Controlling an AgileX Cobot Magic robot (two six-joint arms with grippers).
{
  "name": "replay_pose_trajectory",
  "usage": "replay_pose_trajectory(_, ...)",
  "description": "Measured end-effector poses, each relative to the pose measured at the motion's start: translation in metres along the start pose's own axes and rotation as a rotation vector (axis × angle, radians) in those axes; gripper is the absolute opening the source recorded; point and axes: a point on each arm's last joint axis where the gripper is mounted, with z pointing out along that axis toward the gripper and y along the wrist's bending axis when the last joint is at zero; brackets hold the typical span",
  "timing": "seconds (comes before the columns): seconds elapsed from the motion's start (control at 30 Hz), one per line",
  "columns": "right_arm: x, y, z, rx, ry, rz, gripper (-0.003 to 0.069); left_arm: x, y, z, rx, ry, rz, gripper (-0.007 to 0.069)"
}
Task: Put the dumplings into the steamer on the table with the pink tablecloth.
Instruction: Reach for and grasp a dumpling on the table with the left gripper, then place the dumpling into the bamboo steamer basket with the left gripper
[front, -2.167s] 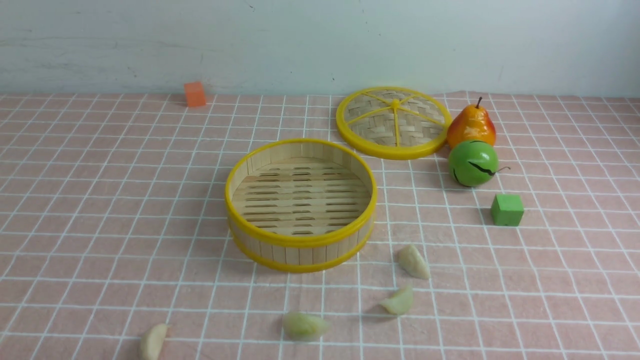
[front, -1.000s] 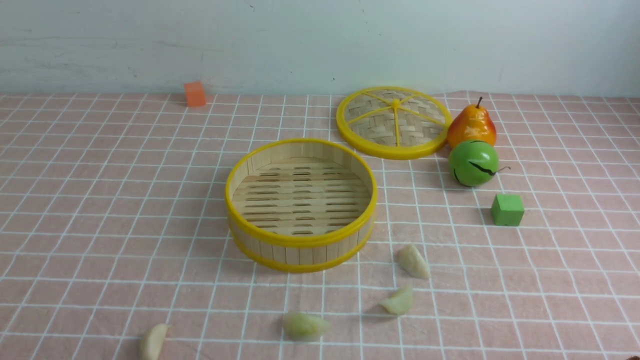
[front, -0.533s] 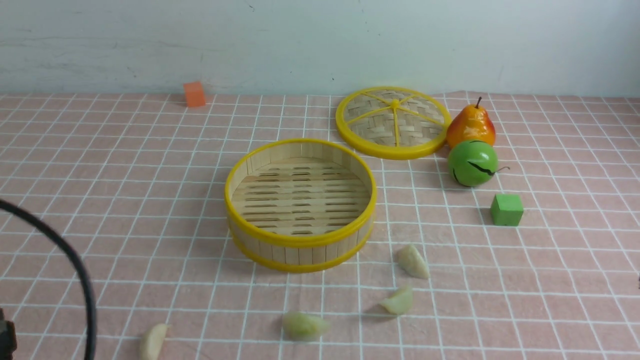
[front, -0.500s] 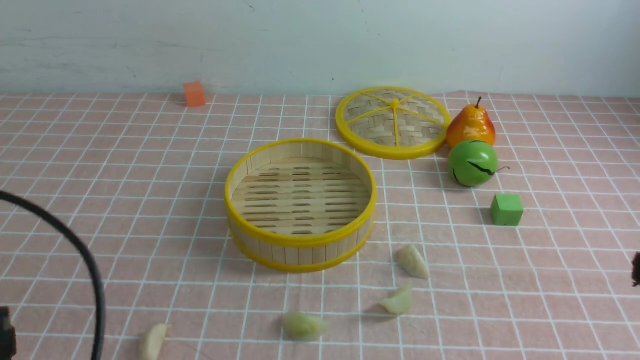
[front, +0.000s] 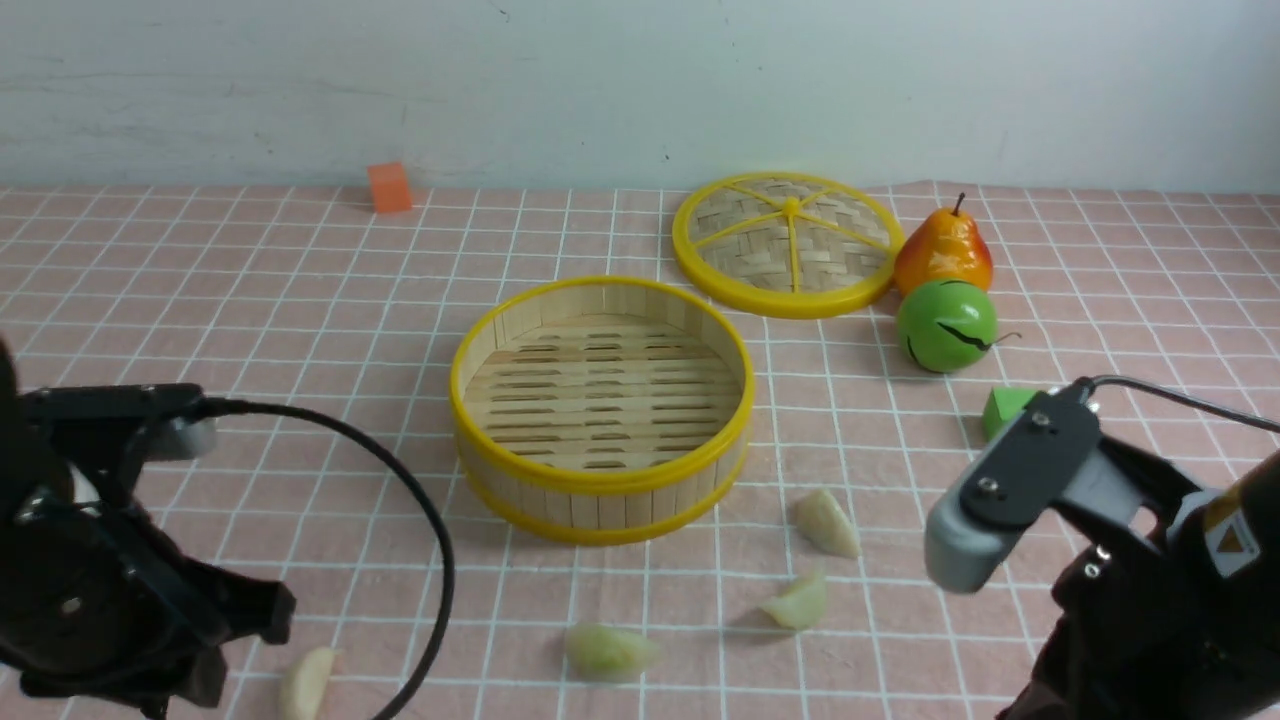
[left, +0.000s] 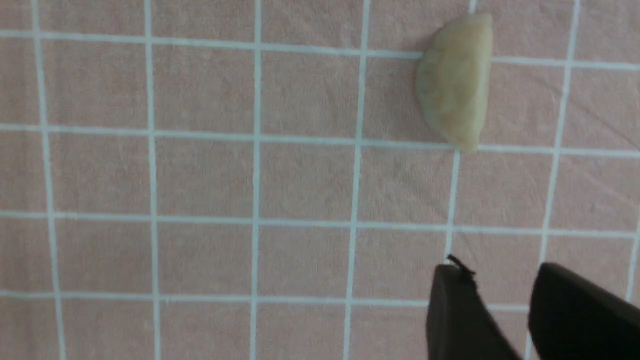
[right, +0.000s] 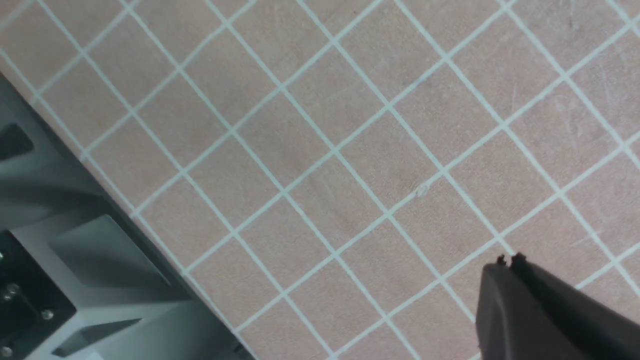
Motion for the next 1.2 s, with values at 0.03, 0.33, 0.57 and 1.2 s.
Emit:
replay_pose_trajectory(0.03,-0.001,0.002,0.001,0.015,-0.002,-0.008,-0.0003,-0.005,-0.002,0.009,-0.005,0.009,0.002,0.0337)
replay_pose_trajectory(0.33,-0.004,0.001,0.0,0.052,-0.032,0.001,0.0,-0.032,-0.01,0.084,-0.019,0.037,0.014,0.0564)
replay_pose_trajectory(0.57,-0.006,0.001,0.0,0.053,-0.058,0.005,0.0005,-0.036,-0.012,0.108,-0.028,0.092,-0.006,0.041)
replay_pose_trajectory(1.2,-0.013,0.002,-0.003,0.04,-0.122,0.093,0.0013,-0.104,-0.08,0.01,0.17,-0.096,0.157,0.0266)
